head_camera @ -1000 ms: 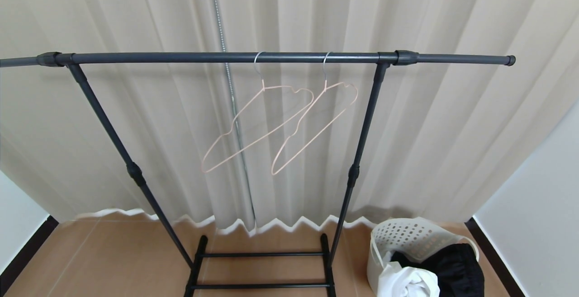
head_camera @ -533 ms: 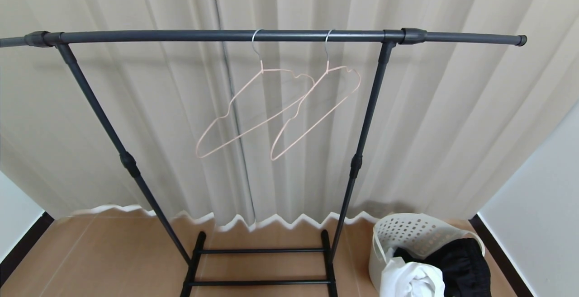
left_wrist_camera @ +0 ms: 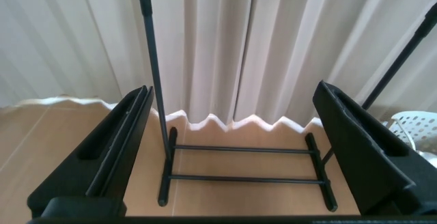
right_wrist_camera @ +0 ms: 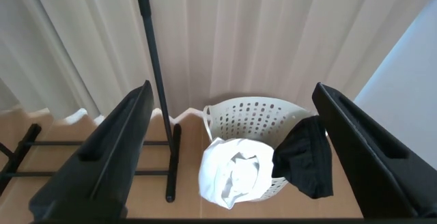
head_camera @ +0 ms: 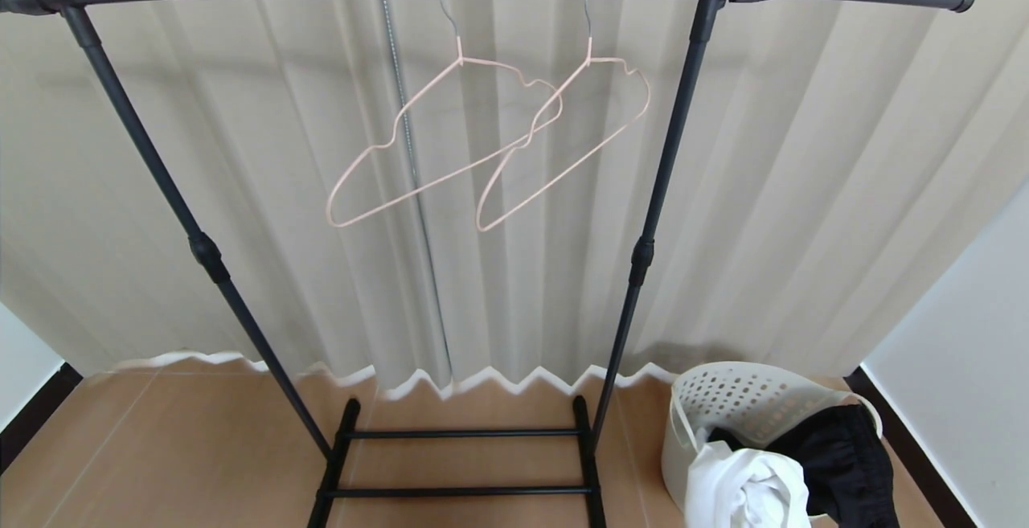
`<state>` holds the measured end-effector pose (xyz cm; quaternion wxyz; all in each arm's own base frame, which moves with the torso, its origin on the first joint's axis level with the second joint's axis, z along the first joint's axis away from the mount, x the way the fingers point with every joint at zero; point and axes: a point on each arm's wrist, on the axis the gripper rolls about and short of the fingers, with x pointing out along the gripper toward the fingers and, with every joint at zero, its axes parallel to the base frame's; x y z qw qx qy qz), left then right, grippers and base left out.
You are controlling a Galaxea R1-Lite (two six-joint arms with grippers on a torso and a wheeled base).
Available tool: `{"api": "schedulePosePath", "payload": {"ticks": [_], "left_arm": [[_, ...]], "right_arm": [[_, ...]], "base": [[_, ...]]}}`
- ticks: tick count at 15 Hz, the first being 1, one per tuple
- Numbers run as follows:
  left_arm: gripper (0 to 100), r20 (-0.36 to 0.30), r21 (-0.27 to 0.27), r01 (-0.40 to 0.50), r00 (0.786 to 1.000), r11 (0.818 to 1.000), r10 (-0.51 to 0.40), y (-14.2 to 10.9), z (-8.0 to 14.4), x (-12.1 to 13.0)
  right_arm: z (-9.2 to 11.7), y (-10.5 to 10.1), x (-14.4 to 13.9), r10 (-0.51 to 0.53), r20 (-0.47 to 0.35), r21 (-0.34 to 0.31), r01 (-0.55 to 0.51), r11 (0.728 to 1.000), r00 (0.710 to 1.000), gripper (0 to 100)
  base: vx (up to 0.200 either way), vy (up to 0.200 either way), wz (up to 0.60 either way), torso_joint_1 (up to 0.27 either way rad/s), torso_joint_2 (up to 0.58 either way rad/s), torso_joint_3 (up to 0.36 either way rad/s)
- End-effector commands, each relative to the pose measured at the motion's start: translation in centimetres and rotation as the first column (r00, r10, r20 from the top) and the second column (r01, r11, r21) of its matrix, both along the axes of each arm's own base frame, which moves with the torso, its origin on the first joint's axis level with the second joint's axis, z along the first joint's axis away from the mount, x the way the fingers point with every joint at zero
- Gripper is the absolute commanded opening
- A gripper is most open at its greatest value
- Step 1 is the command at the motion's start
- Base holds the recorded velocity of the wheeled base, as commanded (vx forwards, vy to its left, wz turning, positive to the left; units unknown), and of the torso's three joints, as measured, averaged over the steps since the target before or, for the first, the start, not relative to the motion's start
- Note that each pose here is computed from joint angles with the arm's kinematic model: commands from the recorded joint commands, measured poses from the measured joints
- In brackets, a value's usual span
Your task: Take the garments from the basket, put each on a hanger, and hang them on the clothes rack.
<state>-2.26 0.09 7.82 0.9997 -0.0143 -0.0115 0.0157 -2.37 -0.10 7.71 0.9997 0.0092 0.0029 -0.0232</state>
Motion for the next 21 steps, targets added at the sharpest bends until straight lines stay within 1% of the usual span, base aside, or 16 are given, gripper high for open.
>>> {"api": "schedulePosePath", "payload": {"ticks": [1, 6, 12, 18, 21], "left_arm": [[100, 0.0, -0.001, 0.0, 1.0, 1.0, 0.0, 0.0, 0.0, 0.0], [100, 0.0, -0.001, 0.0, 1.0, 1.0, 0.0, 0.0, 0.0, 0.0], [100, -0.001, -0.001, 0.001, 1.0, 1.0, -0.001, 0.0, -0.01, 0.0], [100, -0.001, 0.001, 0.001, 1.0, 1.0, -0.001, 0.0, -0.01, 0.0], [100, -0.001, 0.001, 0.001, 1.0, 1.0, -0.001, 0.0, -0.01, 0.0]], "right_arm": [[0.0, 0.0, 0.01, 0.0, -0.001, 0.001, 0.0, 1.0, 1.0, 100], [0.0, 0.0, 0.01, 0.0, -0.001, 0.001, 0.0, 1.0, 1.0, 100], [-0.01, 0.0, 0.0, 0.0, 0.0, 0.001, 0.0, 1.0, 1.0, 100], [0.01, 0.0, 0.0, 0.0, 0.002, 0.001, 0.0, 1.0, 1.0, 100], [-0.03, 0.0, 0.01, 0.0, 0.0, 0.001, 0.0, 1.0, 1.0, 100]], "base": [[0.0, 0.0, 0.0, -0.163, 0.52, 0.349], [0.0, 0.0, 0.0, -0.145, 0.51, 0.354], [0.0, 0.0, 0.0, -0.097, 0.47, 0.368], [0.0, 0.0, 0.0, -0.019, 0.43, 0.412], [0.0, 0.0, 0.0, 0.009, 0.18, 0.19]]}}
